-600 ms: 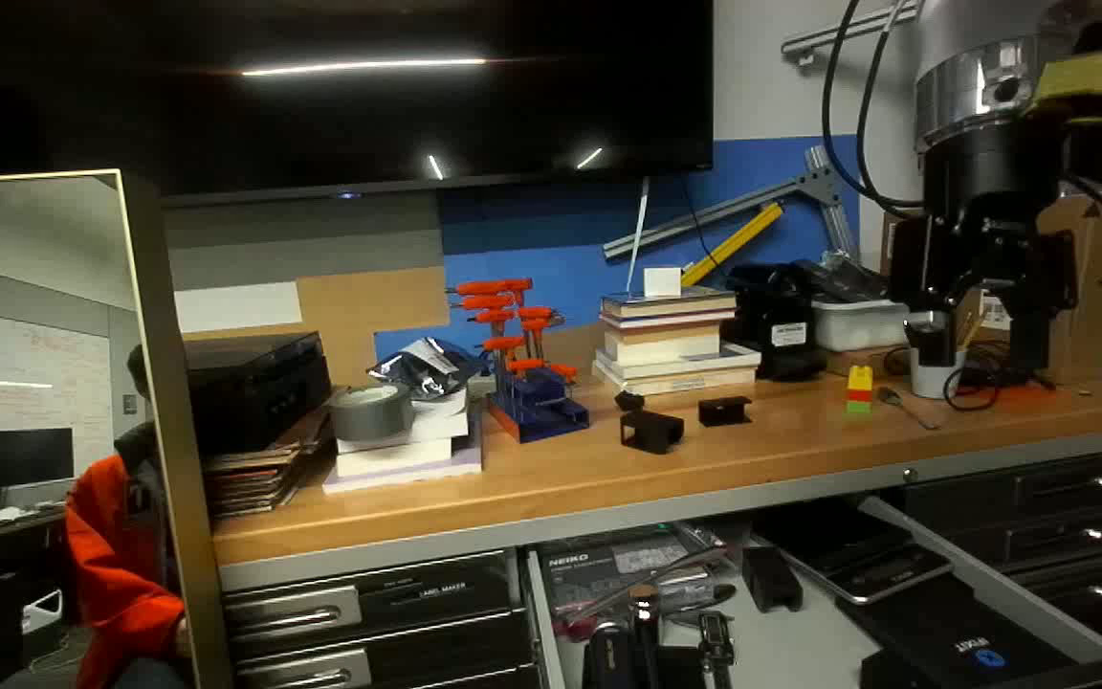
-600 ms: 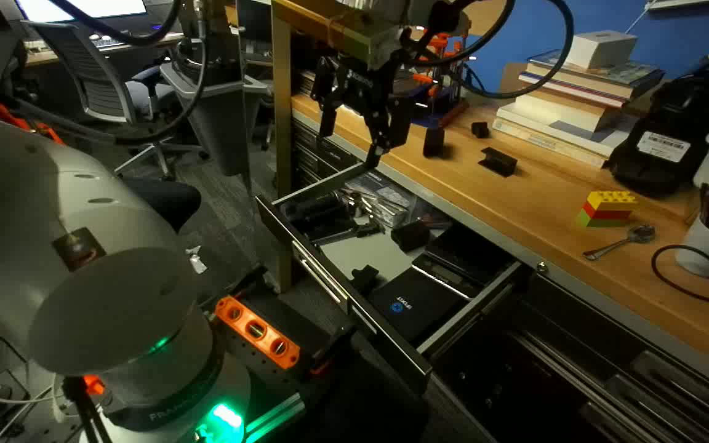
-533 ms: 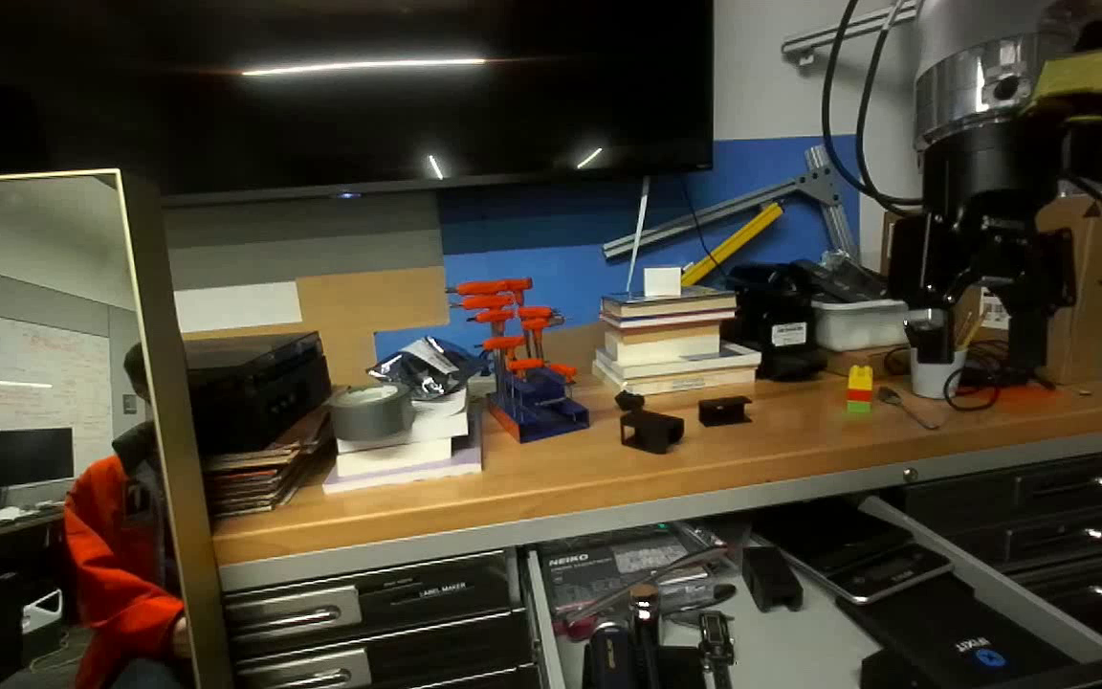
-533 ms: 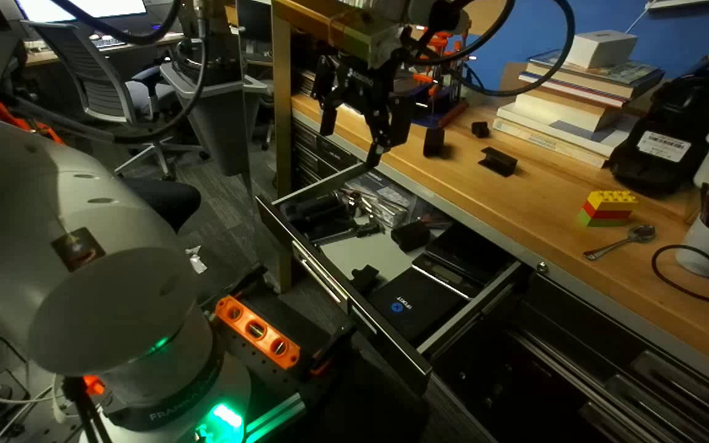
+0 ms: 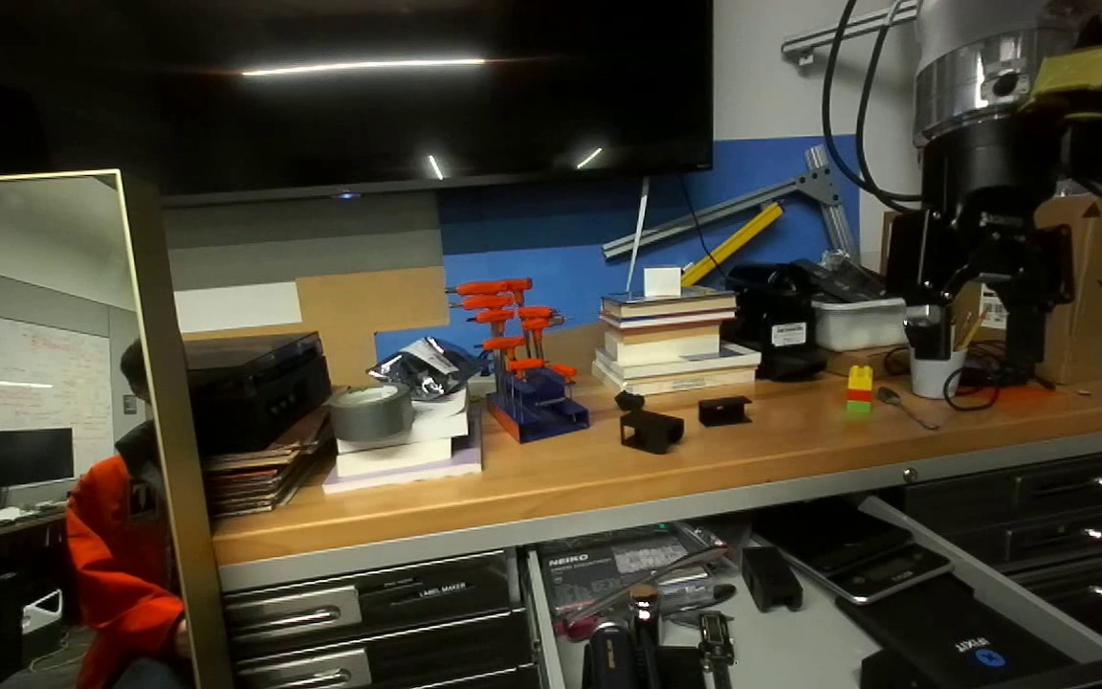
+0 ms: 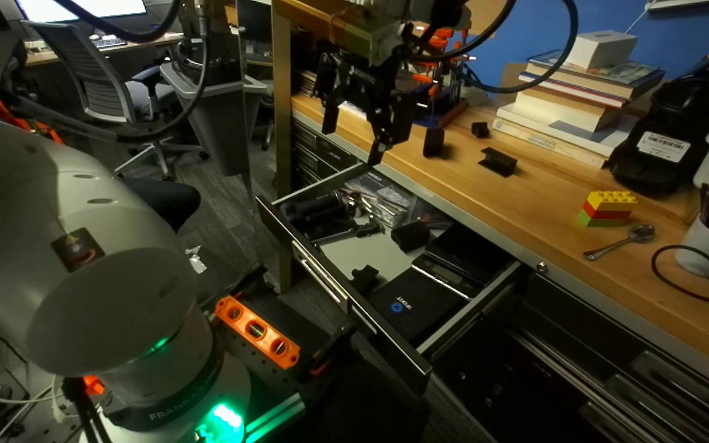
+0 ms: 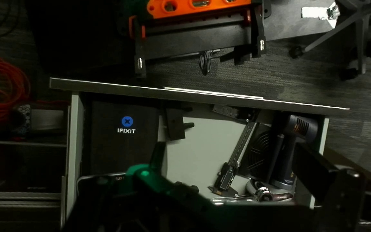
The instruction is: Put the black objects in the drawer and close it
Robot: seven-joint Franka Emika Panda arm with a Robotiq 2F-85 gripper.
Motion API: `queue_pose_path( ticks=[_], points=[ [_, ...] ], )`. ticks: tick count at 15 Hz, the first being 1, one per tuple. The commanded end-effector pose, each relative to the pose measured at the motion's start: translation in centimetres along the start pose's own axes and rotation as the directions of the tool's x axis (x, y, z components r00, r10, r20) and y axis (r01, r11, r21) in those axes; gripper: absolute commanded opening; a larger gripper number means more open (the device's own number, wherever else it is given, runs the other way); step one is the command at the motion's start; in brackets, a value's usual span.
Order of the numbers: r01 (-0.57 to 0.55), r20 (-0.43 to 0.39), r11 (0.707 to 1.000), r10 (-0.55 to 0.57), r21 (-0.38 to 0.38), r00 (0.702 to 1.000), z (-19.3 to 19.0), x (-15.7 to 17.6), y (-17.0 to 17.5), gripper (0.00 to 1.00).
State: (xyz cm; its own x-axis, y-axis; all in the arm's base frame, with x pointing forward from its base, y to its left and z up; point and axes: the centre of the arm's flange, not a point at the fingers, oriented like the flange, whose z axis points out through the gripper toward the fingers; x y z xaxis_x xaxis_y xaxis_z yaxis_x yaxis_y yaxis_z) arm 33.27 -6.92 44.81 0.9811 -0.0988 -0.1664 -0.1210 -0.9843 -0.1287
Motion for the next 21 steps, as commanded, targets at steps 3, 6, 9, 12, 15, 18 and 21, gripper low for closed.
queue_pose_path(
  ticks=[3,6,9,12,15,18,21],
  points=[
    [-0.121,-0.101,0.993,0.121,0.013,0.987,0.6,4.0,-0.6,1.00],
    [-0.257,-0.177,0.962,0.269,0.086,0.947,1.0,8.3,-1.9,1.00],
    [-0.388,-0.211,0.906,0.417,0.167,0.884,1.4,13.1,-3.2,1.00],
    [-0.503,-0.221,0.829,0.553,0.245,0.804,1.2,17.8,-4.1,1.00],
    [-0.604,-0.244,0.740,0.670,0.297,0.701,0.8,22.0,-4.3,1.00],
    [-0.688,-0.262,0.633,0.773,0.355,0.577,0.3,25.7,-4.0,1.00],
    [-0.748,-0.280,0.521,0.853,0.411,0.441,-0.1,28.4,-3.1,1.00]
  ],
)
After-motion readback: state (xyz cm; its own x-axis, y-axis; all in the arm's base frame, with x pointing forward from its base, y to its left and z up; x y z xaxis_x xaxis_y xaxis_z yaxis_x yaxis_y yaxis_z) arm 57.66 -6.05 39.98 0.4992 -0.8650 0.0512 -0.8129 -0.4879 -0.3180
